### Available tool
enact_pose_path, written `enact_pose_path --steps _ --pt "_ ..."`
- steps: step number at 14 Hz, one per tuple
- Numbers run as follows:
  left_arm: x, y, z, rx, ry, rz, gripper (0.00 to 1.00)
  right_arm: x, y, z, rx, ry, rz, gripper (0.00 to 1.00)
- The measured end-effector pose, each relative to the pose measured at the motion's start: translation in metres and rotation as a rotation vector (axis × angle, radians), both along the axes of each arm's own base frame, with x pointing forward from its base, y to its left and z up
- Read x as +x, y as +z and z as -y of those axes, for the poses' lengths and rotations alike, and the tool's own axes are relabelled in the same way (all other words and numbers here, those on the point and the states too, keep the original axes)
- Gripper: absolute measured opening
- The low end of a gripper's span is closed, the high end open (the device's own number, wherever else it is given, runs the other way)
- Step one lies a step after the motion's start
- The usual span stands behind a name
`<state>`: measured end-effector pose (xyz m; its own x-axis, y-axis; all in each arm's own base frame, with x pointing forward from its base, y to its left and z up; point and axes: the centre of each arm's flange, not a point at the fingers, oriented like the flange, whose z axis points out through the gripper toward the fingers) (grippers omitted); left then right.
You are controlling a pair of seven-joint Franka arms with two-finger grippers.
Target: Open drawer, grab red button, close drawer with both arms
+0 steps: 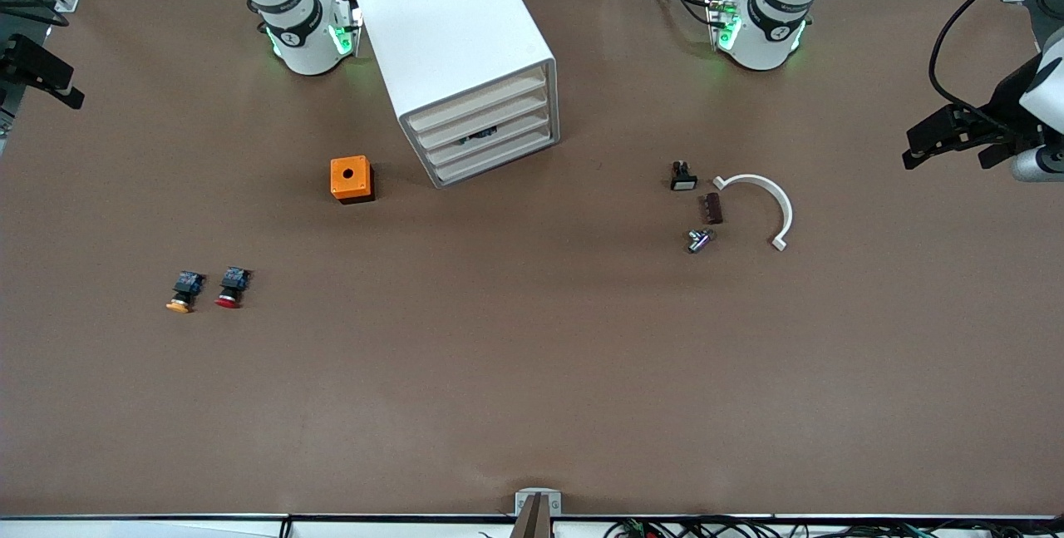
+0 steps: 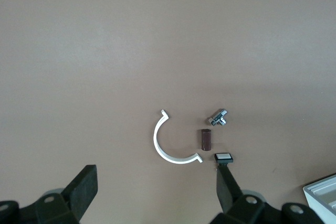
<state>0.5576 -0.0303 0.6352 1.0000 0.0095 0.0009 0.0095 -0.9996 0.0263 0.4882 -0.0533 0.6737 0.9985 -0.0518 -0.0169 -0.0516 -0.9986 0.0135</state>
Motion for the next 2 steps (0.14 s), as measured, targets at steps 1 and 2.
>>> enact_pose_path --steps 1,2 --pt "0.0000 0.0000 0.0000 0.000 0.000 0.000 1.00 0.0000 0.0000 0.0000 0.000 0.000 0.000 1.00" --pt "0.0000 0.0000 0.0000 0.000 0.000 0.000 1.00 0.0000 0.0000 0.0000 0.000 0.000 0.000 1.00"
